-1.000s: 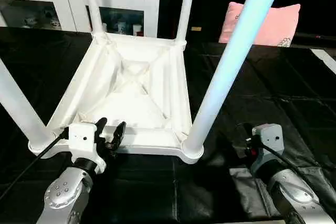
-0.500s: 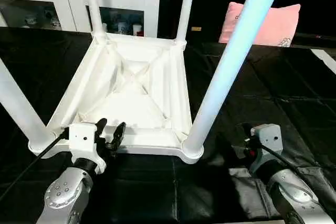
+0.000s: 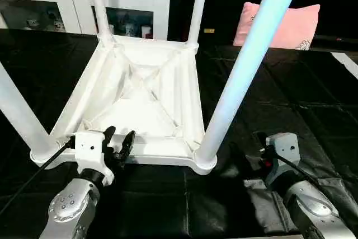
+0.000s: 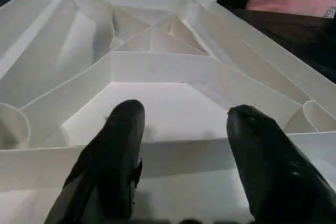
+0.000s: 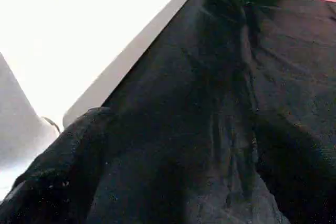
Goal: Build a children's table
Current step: Move to table
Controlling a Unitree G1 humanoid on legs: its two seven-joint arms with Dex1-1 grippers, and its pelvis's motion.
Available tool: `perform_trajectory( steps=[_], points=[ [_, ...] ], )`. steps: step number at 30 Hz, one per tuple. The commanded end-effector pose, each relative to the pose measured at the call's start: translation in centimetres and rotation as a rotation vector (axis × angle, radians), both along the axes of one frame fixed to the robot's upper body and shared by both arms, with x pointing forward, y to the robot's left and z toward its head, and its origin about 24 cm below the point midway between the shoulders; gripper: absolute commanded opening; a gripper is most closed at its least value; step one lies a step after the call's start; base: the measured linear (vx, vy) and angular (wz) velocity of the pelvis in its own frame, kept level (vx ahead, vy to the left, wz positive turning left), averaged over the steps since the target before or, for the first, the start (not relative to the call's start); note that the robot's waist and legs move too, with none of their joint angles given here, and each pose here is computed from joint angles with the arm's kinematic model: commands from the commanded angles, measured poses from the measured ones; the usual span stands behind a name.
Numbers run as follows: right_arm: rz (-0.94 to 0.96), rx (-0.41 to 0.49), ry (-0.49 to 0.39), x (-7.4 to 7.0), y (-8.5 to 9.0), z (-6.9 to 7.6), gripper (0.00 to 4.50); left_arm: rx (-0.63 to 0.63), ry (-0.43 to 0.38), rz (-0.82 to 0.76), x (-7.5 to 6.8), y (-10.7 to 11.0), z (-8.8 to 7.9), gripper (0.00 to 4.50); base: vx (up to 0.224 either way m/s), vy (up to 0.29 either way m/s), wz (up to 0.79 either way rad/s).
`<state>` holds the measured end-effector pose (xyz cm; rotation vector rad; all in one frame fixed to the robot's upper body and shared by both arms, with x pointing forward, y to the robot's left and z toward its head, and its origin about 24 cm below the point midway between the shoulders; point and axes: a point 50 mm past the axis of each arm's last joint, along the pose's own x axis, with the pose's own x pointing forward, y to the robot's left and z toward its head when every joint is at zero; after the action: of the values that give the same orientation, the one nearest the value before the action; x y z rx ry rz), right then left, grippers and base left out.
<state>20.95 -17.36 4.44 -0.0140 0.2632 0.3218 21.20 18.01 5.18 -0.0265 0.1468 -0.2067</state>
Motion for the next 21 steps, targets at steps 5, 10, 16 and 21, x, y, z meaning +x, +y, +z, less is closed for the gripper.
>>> perform_trajectory(
  steps=[5,10,16,21],
  points=[
    [-0.001,-0.015,0.019,-0.07,-0.21,-0.22,4.5,0.001,-0.011,-0.013,0.07,-0.32,0.4,2.85,0.0,0.0,0.0],
    [-0.001,-0.015,0.022,-0.06,-0.24,-0.32,4.5,0.003,-0.009,-0.015,0.04,-0.32,0.34,2.85,0.0,0.0,0.0],
    [-0.001,-0.015,0.023,-0.07,-0.24,-0.36,4.5,0.006,-0.007,-0.019,0.05,-0.4,0.33,2.85,-0.086,0.002,0.01],
    [-0.003,-0.019,0.024,-0.08,-0.26,-0.38,4.5,0.007,-0.006,-0.016,0.04,-0.39,0.32,2.85,-0.173,-0.02,-0.01]
  ],
)
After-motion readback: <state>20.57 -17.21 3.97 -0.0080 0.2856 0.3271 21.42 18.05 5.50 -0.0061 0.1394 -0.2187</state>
